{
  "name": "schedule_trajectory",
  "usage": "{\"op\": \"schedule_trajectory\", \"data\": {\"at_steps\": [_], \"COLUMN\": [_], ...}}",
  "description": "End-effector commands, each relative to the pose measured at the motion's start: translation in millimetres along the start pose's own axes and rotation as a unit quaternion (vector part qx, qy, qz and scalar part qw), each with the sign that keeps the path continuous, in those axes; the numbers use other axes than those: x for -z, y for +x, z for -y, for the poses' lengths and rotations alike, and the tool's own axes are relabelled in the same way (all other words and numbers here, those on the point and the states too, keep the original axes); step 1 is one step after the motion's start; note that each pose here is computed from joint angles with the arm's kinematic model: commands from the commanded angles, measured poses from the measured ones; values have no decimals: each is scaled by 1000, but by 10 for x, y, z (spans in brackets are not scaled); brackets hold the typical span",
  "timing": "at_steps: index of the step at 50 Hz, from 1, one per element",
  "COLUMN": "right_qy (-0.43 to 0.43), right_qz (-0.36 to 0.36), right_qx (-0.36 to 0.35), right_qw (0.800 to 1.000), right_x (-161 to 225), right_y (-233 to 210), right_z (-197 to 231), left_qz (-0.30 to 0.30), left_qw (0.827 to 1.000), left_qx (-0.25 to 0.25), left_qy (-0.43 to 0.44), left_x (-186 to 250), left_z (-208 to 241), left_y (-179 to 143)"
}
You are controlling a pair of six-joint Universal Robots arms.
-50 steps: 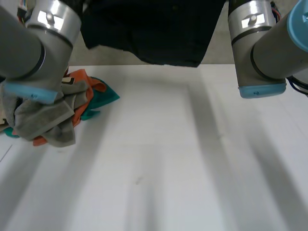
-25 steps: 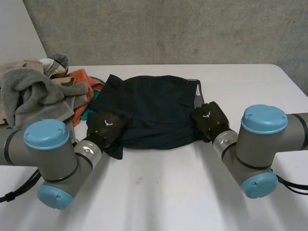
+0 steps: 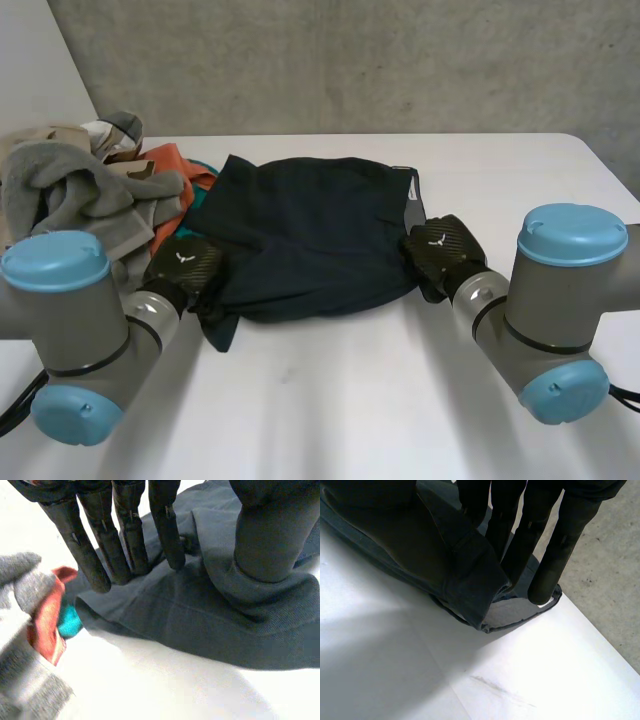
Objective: Fold the laundry.
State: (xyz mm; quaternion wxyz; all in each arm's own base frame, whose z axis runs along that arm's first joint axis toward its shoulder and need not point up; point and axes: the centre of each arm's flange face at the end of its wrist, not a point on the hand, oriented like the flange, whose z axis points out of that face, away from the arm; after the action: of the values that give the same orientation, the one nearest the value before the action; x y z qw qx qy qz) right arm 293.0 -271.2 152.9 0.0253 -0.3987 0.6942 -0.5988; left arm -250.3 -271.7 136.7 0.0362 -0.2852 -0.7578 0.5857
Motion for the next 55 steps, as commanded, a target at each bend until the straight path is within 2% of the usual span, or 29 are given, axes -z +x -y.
{"op": "schedule_trajectory", "data": {"at_steps": [1,7,13,18,22,24,26,29,31,35,37,42,45,49,55], "right_qy": [-1,-3,-17,-69,-128,-169,-204,-201,-182,-151,-132,-101,-73,-29,23], "right_qz": [-3,-3,9,55,89,124,163,185,186,155,111,17,-48,-109,-153], "right_qx": [2,1,7,75,134,158,175,191,194,166,123,52,36,46,66], "right_qw": [1000,1000,1000,993,979,965,949,943,946,962,977,993,996,993,986], "right_x": [-1,-3,90,348,645,883,1118,1256,1237,1017,789,329,48,-265,-642], "right_y": [18,29,45,21,73,57,26,14,5,29,115,300,420,506,515], "right_z": [0,-4,50,89,103,85,61,86,117,159,208,253,255,261,189], "left_qz": [-14,-35,-45,-57,-92,-121,-156,-197,-197,-153,-113,-37,2,37,48], "left_qw": [997,992,991,990,985,976,959,936,934,947,960,973,972,967,966], "left_qx": [40,73,75,53,-15,-60,-109,-162,-185,-214,-221,-226,-229,-228,-227], "left_qy": [-62,-94,-99,-121,-145,-173,-209,-242,-234,-182,-132,-20,54,109,117], "left_x": [1,58,132,475,873,1088,1299,1474,1464,1167,877,253,-136,-576,-1015], "left_z": [-42,-43,35,229,331,291,221,168,198,310,431,705,878,957,824], "left_y": [-45,-12,-33,-87,-51,4,80,155,157,114,75,17,-18,-38,18]}}
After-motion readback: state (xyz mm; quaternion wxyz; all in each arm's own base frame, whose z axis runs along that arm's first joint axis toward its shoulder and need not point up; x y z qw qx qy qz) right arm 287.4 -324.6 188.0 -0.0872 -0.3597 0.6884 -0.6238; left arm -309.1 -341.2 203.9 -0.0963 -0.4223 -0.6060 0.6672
